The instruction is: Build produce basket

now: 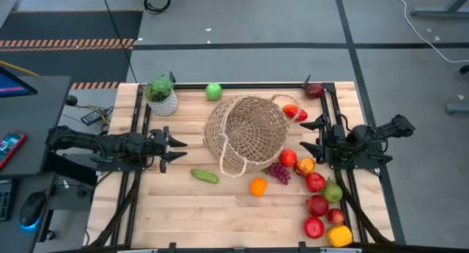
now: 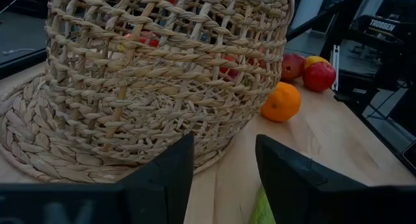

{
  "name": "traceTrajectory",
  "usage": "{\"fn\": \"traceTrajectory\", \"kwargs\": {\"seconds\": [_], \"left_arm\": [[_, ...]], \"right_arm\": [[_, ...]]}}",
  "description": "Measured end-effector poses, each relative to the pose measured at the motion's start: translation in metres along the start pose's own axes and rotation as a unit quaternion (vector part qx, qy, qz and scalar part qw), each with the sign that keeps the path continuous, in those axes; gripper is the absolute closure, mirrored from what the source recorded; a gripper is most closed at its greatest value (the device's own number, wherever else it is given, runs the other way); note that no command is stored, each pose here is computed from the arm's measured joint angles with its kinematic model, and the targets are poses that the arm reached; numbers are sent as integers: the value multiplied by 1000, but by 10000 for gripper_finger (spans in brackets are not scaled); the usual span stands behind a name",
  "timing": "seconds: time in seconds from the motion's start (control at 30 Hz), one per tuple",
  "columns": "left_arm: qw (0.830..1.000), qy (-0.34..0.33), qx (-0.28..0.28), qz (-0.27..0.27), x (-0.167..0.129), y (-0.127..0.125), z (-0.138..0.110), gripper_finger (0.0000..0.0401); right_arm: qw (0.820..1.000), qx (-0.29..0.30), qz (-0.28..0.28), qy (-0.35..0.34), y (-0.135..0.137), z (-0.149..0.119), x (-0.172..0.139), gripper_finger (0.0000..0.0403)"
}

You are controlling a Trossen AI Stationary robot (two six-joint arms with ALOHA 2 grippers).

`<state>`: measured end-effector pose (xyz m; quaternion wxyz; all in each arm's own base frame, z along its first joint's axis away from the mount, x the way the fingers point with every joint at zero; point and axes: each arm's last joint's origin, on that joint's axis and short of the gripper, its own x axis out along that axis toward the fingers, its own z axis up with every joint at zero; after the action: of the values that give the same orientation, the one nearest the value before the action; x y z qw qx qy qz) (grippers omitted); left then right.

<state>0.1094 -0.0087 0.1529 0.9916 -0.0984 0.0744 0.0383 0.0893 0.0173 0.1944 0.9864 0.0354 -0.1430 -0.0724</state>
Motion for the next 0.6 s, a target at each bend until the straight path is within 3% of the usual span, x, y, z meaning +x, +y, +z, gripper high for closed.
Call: {"fn": "traceTrajectory", "kwargs": {"seconds": [0.6], "left_arm": [[1000, -2, -5, 0, 0, 0, 0, 229]], "right_arm": [[1000, 0, 0, 0, 0, 0, 0, 43]]}}
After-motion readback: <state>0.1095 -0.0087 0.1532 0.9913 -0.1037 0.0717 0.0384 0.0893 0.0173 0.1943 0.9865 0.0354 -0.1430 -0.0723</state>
